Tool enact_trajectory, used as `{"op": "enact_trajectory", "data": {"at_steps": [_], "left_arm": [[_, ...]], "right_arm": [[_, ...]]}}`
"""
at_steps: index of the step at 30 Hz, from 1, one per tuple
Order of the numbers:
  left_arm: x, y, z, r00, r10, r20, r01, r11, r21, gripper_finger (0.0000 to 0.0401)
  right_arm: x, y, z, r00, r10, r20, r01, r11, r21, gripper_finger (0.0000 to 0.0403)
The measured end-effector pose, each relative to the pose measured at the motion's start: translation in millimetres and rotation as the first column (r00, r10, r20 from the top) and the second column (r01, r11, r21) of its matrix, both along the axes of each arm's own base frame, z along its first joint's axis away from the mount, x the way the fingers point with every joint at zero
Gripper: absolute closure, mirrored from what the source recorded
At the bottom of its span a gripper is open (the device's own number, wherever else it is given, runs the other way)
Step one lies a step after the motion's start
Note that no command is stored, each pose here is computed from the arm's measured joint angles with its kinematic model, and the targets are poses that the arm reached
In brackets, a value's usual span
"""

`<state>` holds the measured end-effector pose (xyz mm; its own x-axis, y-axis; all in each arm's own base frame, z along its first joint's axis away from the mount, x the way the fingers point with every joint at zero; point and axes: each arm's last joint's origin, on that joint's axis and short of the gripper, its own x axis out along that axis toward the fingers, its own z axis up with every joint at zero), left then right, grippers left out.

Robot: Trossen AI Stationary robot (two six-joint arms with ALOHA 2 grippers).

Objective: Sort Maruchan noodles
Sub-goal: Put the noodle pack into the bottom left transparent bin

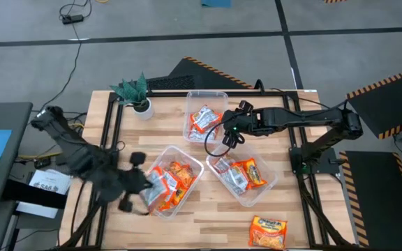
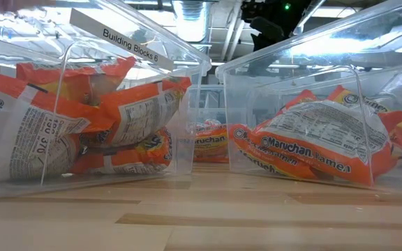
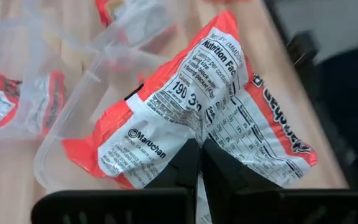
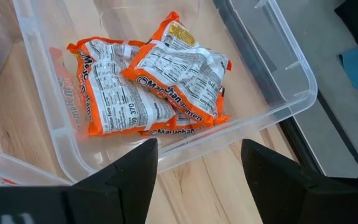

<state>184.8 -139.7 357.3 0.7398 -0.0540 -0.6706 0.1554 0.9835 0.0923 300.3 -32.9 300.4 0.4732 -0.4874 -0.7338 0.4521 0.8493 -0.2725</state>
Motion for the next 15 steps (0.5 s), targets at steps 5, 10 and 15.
{"op": "enact_trajectory", "data": {"at_steps": [5,10,15], "left_arm": [[34,28,-33,0.996,0.037,-0.077,-0.03,0.995,0.095,0.0401],[50,57,-67,0.983,0.151,-0.107,-0.141,0.985,0.102,0.04],[55,62,-76,0.992,0.101,-0.08,-0.101,0.995,0.003,0.0364]], "right_arm": [[0,0,0,1.0,0.002,0.001,-0.002,1.0,-0.001,0.0148],[0,2,0,0.999,0.04,-0.025,-0.04,0.999,-0.026,0.0148],[-5,2,6,0.998,0.059,-0.03,-0.06,0.997,-0.039,0.0148]]}}
